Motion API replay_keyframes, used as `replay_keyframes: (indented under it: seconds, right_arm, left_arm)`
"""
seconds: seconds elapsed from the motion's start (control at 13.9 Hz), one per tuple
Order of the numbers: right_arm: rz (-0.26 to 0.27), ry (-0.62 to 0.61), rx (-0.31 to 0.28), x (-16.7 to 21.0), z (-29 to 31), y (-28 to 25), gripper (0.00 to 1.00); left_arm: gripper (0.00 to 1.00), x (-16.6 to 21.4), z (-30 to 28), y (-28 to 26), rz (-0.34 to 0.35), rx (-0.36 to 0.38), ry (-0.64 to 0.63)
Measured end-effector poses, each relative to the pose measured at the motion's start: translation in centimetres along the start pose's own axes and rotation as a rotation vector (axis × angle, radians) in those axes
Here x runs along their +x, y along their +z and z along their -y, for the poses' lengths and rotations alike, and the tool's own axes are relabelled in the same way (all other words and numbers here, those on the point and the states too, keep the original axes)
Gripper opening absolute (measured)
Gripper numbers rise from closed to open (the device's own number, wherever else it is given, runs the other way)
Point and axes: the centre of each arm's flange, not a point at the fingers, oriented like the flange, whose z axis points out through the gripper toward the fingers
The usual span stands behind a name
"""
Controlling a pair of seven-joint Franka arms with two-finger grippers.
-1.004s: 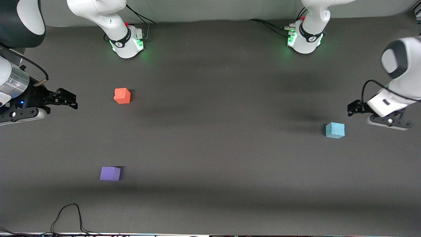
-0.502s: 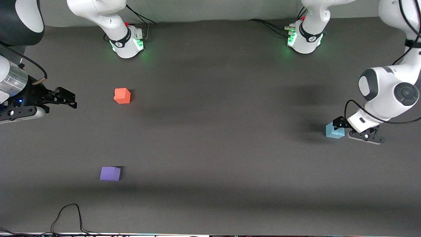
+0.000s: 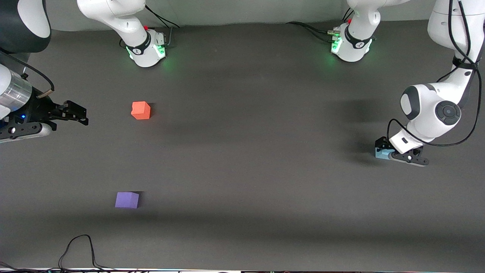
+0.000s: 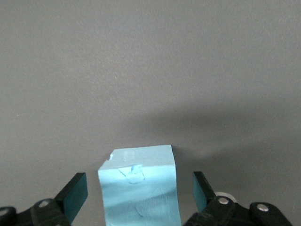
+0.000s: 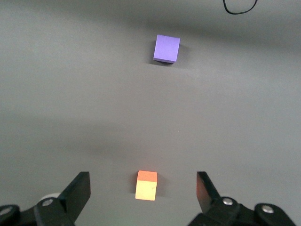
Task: Place blue block between orange and purple blocks
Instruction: 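Lower the left gripper onto the light-blue block and close it, then carry the blue block with the left gripper while the right gripper approaches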
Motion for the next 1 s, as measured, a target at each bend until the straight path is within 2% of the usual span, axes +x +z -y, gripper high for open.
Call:
replay_keyframes:
  seconds: [0.22, 0.36, 0.43, 0.57, 0.65, 0.86, 1.0]
  right_arm:
    - [-0.001, 0.0, 0.0, 0.0, 0.0, 0.0, 1.0]
    - [-0.003, 0.0, 0.0, 0.0, 0.0, 0.0, 1.0]
    - [-0.005, 0.0, 0.002, 0.1, 0.0, 0.0, 1.0]
    - [-0.007, 0.001, 0.008, 0.1, 0.1, 0.0, 1.0]
    - [-0.007, 0.001, 0.009, 0.1, 0.1, 0.0, 1.0]
    - [-0.009, 0.001, 0.009, 0.0, 0.1, -0.1, 1.0]
    - [-0.01, 0.001, 0.01, 0.0, 0.1, -0.2, 1.0]
  left_arm:
    - [1.0, -0.2, -0.1, 0.8, 0.013, -0.005, 0.0]
    - [0.96, -0.3, -0.1, 1.1, 0.019, -0.007, -0.001]
    - [0.87, -0.4, 0.0, 1.1, 0.02, -0.007, -0.002]
    - [0.63, -0.4, 0.1, 1.1, 0.019, -0.006, -0.003]
    - [0.59, -0.3, 0.1, 1.0, 0.019, -0.006, -0.003]
    - [0.59, 0.1, 0.5, 0.2, 0.053, -0.015, -0.006]
    - [0.59, 1.8, 1.4, -3.6, 0.102, -0.028, -0.012]
